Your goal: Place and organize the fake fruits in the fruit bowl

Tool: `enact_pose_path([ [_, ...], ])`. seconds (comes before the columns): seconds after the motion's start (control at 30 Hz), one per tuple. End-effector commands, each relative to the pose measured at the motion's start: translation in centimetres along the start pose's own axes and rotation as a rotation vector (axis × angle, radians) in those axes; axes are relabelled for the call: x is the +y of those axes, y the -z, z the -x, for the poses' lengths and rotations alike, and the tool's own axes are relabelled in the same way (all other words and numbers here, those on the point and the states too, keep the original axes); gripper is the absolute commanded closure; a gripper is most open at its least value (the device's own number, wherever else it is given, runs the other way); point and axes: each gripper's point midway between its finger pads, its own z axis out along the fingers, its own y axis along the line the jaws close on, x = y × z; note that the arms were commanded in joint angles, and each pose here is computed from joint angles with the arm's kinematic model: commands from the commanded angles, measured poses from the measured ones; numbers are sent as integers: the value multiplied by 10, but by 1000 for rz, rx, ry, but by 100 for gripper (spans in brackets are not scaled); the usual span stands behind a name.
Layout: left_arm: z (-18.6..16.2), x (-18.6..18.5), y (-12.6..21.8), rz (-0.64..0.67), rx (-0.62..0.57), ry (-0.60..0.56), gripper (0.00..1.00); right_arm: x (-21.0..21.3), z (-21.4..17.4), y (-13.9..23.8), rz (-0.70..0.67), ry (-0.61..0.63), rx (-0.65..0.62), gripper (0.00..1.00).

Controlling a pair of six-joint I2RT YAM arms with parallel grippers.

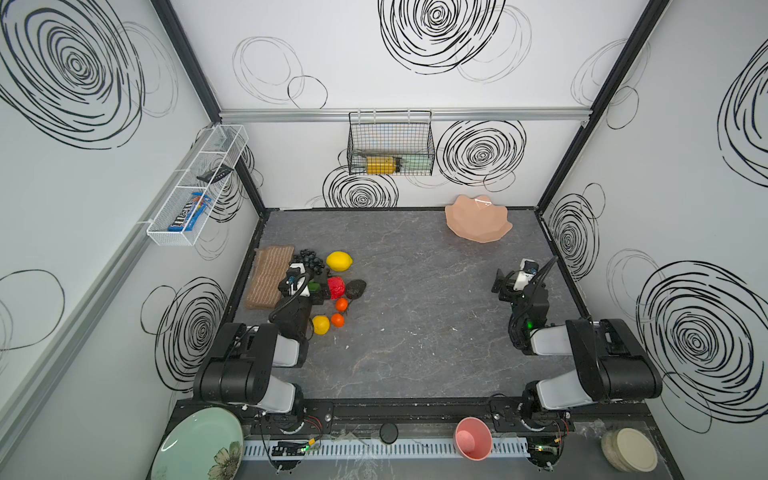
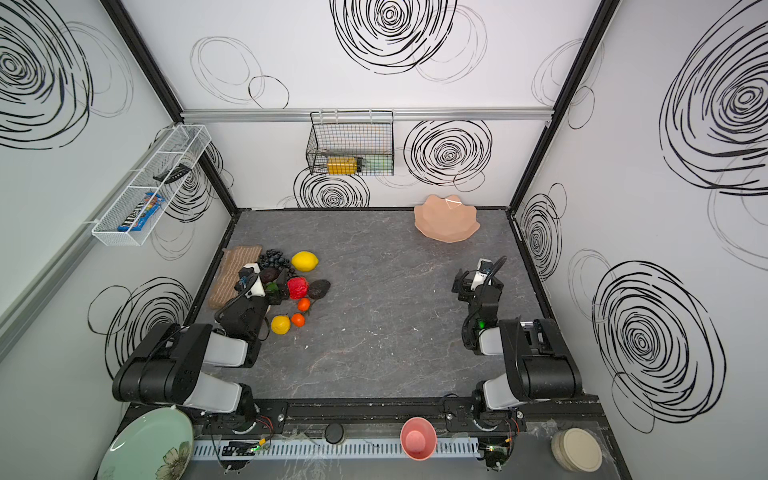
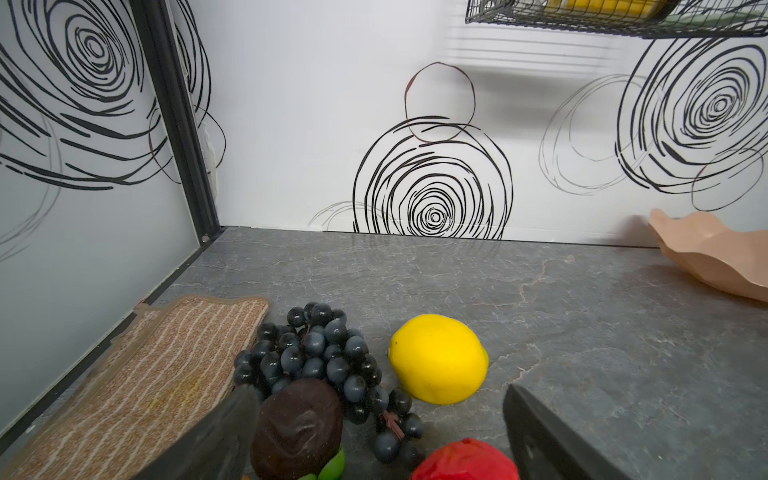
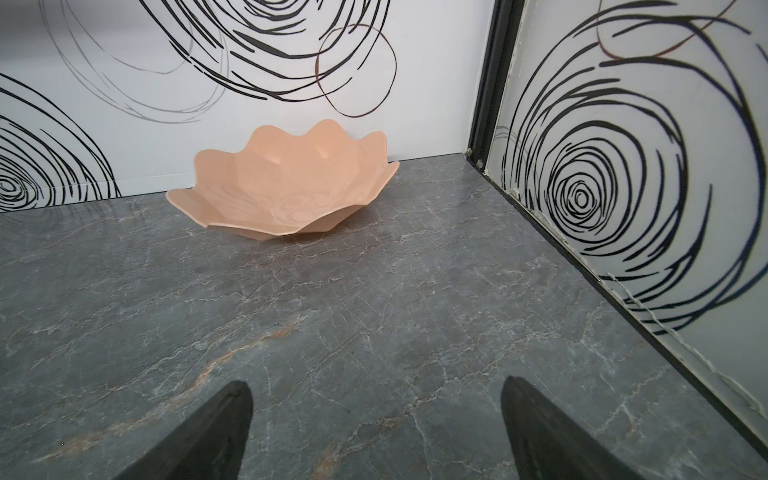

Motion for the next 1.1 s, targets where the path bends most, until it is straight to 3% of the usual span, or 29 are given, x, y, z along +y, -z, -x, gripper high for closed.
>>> enact_pose_path([
  [0.0, 14, -2, 2, -20, -64, 4, 4, 1, 8, -3, 2, -5, -20, 3],
  [0.3, 27, -22, 20, -111, -125, -53, 4, 15, 14, 5, 64, 40, -45, 3],
  [0.5, 51, -24, 34, -24, -158, -85, 4, 21, 33, 33, 72, 74, -142, 3],
  [0.67, 88, -39, 42, 7, -201, 31, 4, 49, 59, 46, 145, 146, -140, 3],
  [0.77, 112, -51, 50, 42, -209, 182, 4, 59, 88, 58, 209, 2, -162, 3],
  [0.83, 113, -57, 54, 66, -133, 330, 4, 62, 106, 65, 241, -121, -160, 3],
  [0.97, 115, -91, 70, -129, -41, 461, 4, 72, 124, 75, 311, -250, -94, 3],
  [1.07, 94, -84, 82, -115, 68, 557, 4, 56, 109, 71, 244, -398, -5, 3],
])
